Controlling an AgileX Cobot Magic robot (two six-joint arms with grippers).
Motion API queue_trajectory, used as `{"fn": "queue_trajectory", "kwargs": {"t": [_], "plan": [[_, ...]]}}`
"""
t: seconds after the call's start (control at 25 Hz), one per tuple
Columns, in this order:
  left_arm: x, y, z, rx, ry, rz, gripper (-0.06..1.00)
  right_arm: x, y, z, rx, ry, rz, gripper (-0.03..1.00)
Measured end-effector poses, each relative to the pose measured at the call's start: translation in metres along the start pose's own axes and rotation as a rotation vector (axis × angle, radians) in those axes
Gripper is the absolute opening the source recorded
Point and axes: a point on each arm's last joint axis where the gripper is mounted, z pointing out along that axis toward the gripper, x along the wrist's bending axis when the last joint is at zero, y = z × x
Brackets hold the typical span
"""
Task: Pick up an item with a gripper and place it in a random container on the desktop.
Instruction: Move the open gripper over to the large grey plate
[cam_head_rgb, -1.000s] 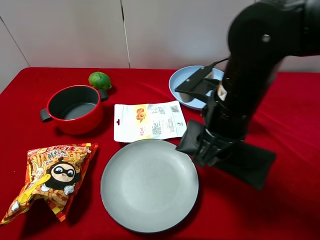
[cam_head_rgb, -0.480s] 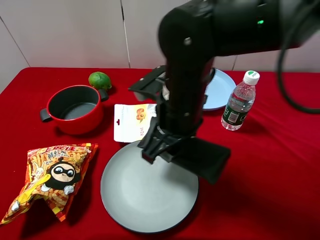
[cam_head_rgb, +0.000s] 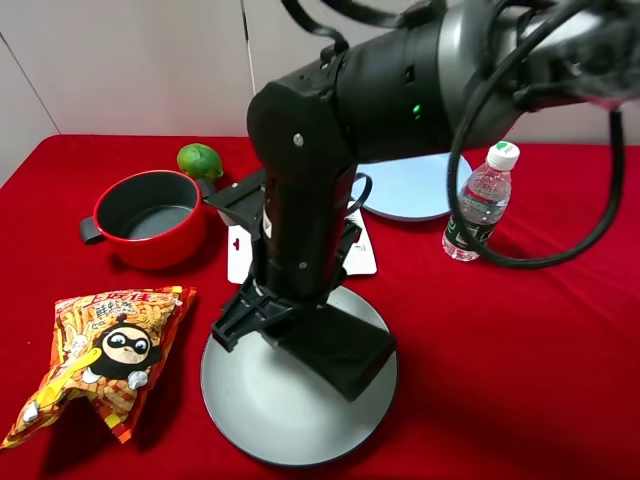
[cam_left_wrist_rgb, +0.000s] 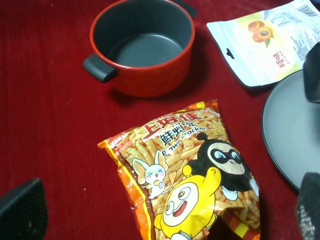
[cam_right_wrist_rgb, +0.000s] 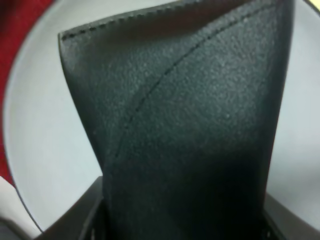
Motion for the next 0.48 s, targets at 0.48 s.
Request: {"fn": "queue_trajectory", "kwargs": {"t": [0.48], "plan": [[0.0,0.0,0.0,0.0,0.002,0.001,1.0,0.001,0.005,0.027,0.0,0.024,0.034,0.36]]}}
